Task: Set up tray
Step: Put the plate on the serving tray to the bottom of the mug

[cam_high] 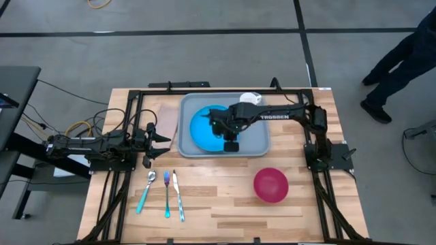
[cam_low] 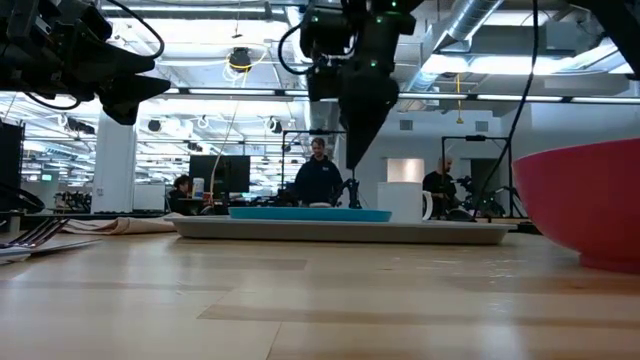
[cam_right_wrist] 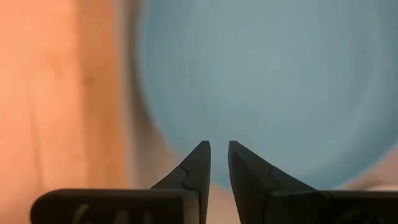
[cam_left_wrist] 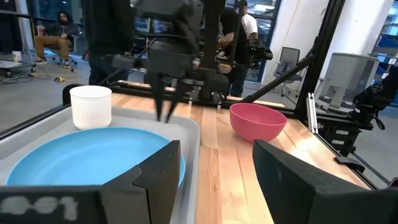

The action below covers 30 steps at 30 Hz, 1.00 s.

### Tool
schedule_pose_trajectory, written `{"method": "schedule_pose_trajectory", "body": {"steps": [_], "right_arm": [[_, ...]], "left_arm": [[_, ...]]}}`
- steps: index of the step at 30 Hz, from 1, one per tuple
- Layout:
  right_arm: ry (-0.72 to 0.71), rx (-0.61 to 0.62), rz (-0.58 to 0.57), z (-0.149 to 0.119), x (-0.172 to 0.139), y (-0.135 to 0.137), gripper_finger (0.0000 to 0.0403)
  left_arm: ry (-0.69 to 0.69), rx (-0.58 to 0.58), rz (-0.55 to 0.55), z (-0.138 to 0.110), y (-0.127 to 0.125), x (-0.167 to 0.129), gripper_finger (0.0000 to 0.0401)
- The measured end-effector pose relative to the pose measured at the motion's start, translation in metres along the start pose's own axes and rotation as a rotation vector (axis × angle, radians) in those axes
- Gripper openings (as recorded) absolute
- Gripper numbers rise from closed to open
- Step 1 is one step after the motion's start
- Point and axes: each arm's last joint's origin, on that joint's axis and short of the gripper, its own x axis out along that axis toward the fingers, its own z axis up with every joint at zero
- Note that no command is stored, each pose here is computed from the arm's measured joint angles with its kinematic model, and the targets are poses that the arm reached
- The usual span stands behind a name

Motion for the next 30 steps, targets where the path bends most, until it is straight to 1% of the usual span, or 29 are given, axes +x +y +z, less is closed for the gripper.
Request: {"method": "schedule_pose_trajectory", "body": {"steps": [3,6,9,14,16,24,30], "right_arm": [[0.005,-0.038,0.018,0.001,0.000,0.010,0.0054],[-0.001,-0.072,0.010,0.003,0.000,0.016,0.0066],[-0.016,-0.090,0.012,0.005,0.000,0.019,0.0080],[-0.014,-0.164,0.015,0.006,0.001,0.024,0.0093],[-0.002,-0.175,0.020,0.008,0.009,0.027,0.0093],[0.138,-0.177,0.054,0.006,0.059,0.028,0.0092],[0.127,-0.195,0.054,0.008,0.062,0.029,0.0091]], "left_arm": [[0.000,0.000,0.000,0.000,0.000,0.000,0.0190],[0.000,0.000,0.000,0.000,0.000,0.000,0.0190],[0.000,0.000,0.000,0.000,0.000,0.000,0.0190],[0.000,0.000,0.000,0.000,0.000,0.000,0.0190],[0.000,0.000,0.000,0.000,0.000,0.000,0.0190],[0.006,0.001,0.001,-0.001,0.000,0.000,0.0190],[0.018,0.001,0.009,-0.002,0.000,0.000,0.0190]]}}
